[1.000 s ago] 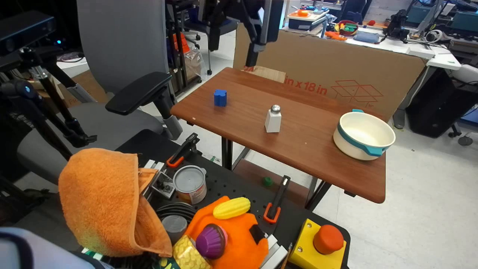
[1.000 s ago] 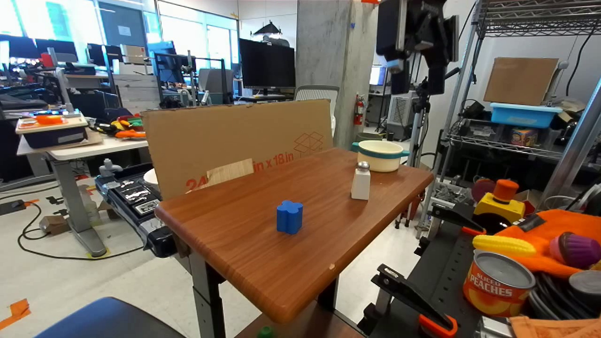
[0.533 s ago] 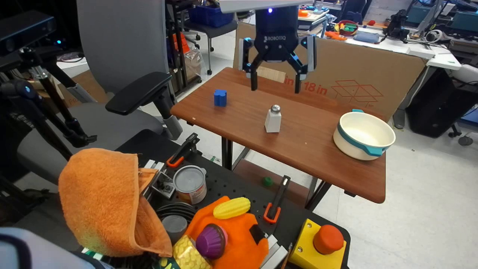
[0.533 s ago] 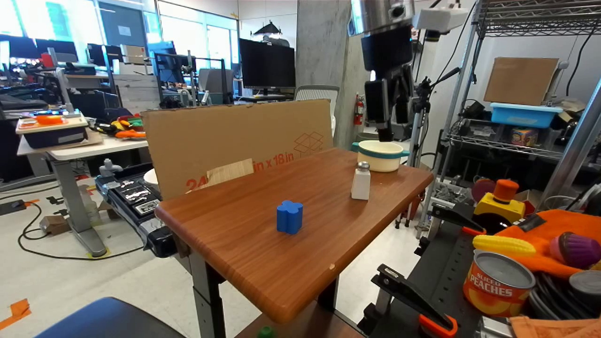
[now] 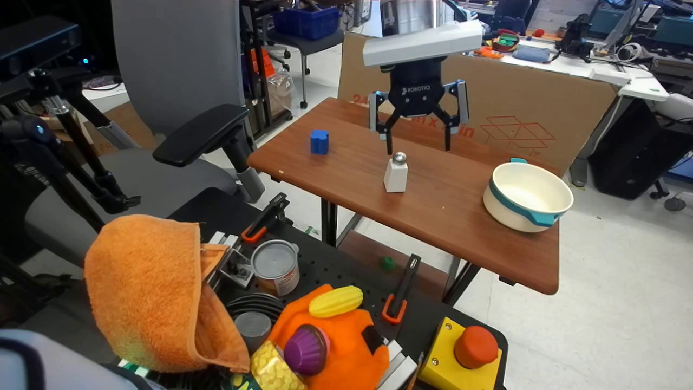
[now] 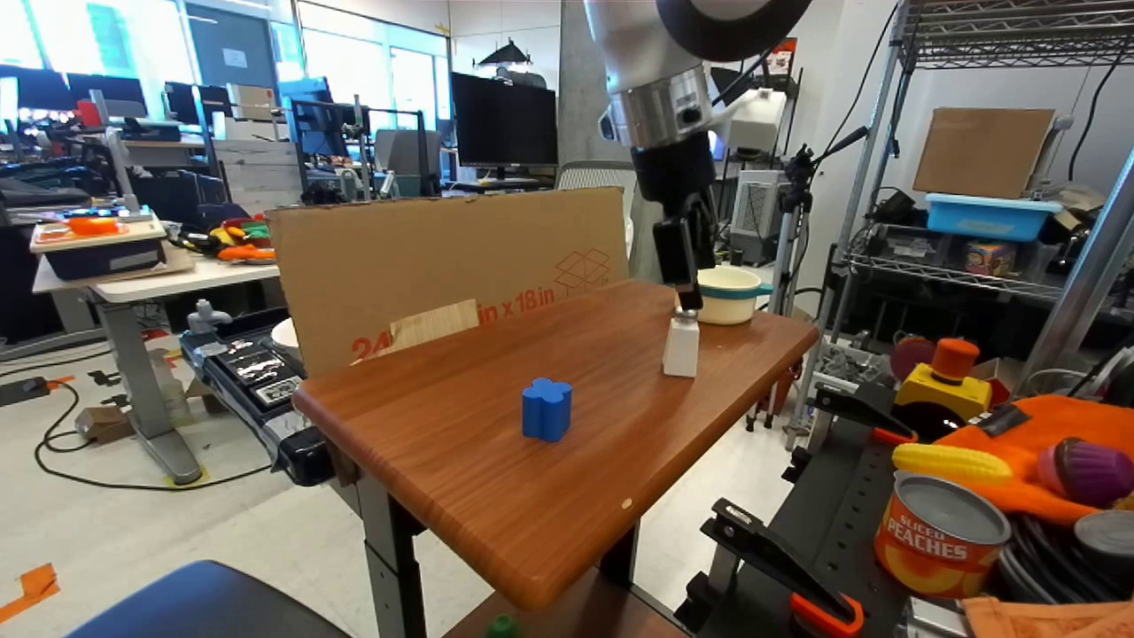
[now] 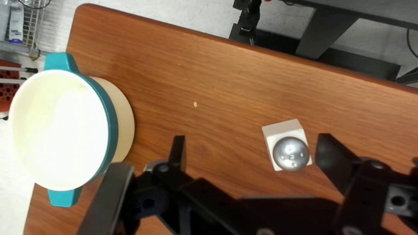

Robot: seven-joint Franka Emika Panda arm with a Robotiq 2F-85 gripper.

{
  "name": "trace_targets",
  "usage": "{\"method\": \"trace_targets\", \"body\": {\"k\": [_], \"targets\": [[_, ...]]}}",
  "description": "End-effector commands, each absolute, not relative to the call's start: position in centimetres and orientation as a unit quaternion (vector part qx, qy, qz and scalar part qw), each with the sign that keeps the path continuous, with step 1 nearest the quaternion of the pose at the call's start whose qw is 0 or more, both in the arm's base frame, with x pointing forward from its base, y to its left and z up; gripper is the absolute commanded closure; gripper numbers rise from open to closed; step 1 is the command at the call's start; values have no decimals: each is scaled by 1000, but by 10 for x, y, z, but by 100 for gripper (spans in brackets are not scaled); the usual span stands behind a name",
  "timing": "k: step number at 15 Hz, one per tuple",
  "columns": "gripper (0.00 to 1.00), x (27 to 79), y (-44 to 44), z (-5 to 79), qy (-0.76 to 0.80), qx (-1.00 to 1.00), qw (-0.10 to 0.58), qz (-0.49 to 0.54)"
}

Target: Pick up the salt cellar and put it in the pot

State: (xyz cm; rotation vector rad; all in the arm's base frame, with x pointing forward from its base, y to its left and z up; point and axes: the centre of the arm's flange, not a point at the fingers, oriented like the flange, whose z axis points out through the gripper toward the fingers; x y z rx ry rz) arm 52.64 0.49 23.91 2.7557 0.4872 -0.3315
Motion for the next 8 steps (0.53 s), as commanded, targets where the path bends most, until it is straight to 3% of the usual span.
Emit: {"method": "trace_targets", "body": {"k": [1,4,5,6,8], "targets": [[0,549,16,214,226,953,148,-133],[0,551,30,193,256,944,145,-152],[25,552,34,187,260,941,145,-160],[26,553,37,183,262,940,147,-164],[42,556,41,177,257,939,145,-174]]}}
